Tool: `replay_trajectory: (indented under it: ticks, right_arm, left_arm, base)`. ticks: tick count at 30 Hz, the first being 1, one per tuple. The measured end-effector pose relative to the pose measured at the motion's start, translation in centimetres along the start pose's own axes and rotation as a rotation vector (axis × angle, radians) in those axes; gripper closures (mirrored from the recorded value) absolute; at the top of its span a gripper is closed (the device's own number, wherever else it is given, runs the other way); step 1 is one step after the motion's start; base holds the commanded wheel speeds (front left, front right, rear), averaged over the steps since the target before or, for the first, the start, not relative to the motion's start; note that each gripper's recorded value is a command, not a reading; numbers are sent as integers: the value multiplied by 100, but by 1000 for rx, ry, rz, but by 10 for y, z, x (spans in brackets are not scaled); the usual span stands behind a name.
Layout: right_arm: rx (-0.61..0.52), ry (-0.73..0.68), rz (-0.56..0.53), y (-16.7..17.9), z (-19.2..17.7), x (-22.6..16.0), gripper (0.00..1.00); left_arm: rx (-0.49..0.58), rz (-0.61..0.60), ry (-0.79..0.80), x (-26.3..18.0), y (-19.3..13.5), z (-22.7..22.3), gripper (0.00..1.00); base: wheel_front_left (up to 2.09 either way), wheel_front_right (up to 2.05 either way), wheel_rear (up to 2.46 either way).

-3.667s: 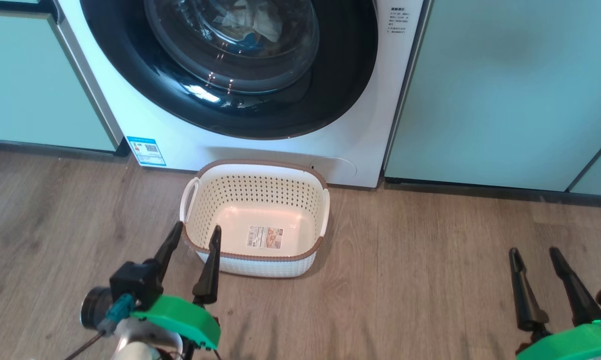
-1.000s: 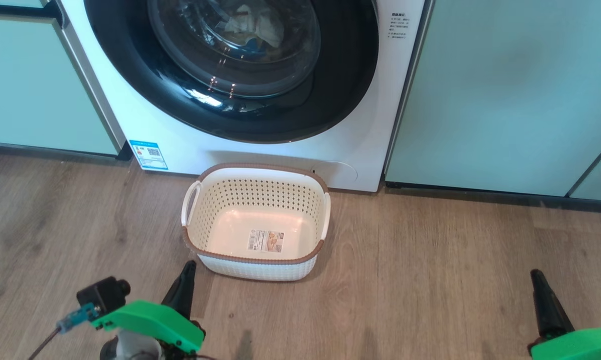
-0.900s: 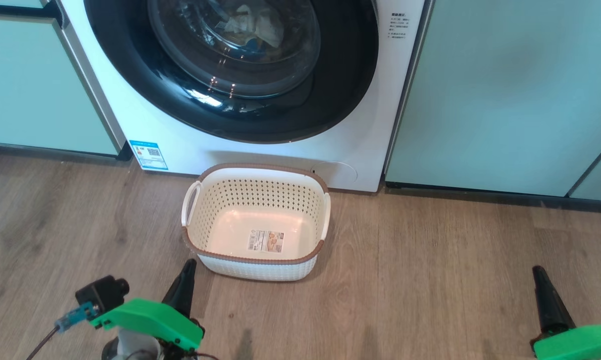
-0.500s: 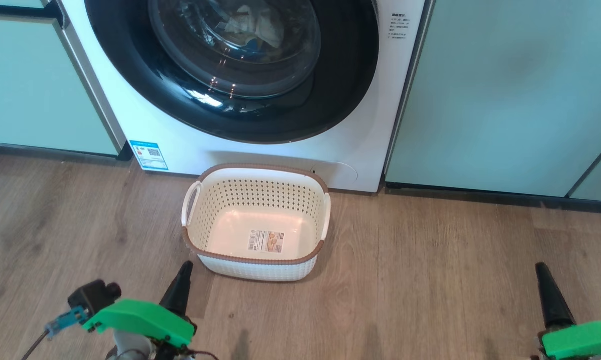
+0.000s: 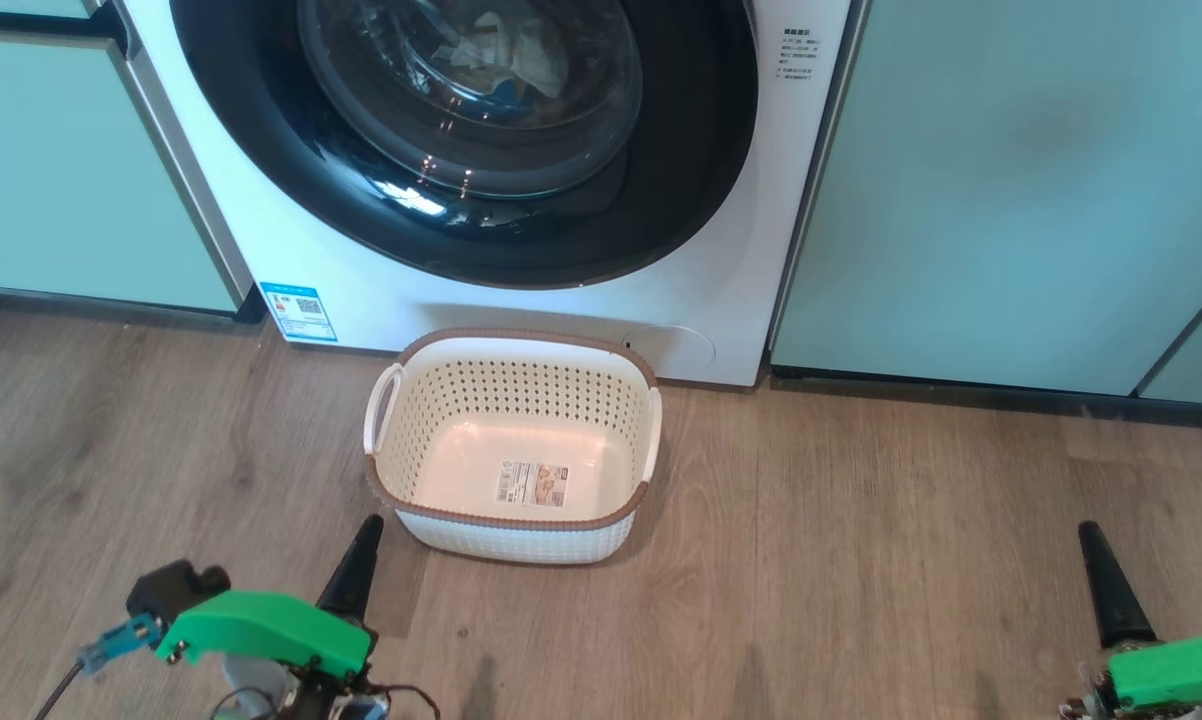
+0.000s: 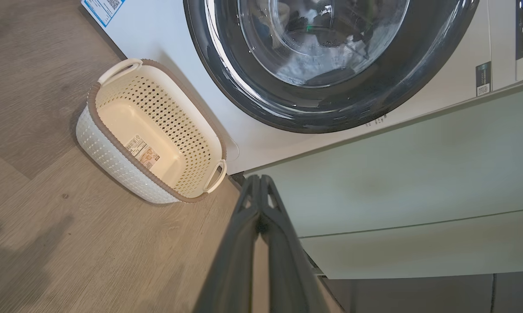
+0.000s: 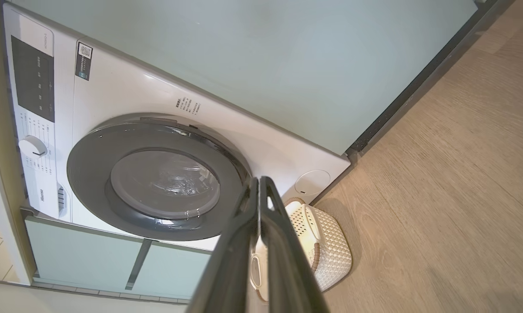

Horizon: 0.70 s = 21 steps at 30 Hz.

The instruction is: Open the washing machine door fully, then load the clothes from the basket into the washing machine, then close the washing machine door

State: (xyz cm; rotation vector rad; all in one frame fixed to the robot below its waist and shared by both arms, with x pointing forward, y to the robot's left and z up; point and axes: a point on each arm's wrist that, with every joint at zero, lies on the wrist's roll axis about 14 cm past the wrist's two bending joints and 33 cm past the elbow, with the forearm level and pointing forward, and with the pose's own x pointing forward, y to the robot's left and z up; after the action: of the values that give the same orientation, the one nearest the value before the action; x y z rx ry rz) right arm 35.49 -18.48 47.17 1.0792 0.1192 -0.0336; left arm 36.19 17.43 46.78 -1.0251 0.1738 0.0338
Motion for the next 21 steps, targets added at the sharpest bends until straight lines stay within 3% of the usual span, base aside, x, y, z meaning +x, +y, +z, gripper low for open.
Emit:
replay_trajectory:
  ticks: [21]
  right_arm:
    - [228,-27,-1,-2,8,7,100]
  left_arm:
    - [-245,-8,-15,4,3,7,100]
  base:
    - [0,0,0]
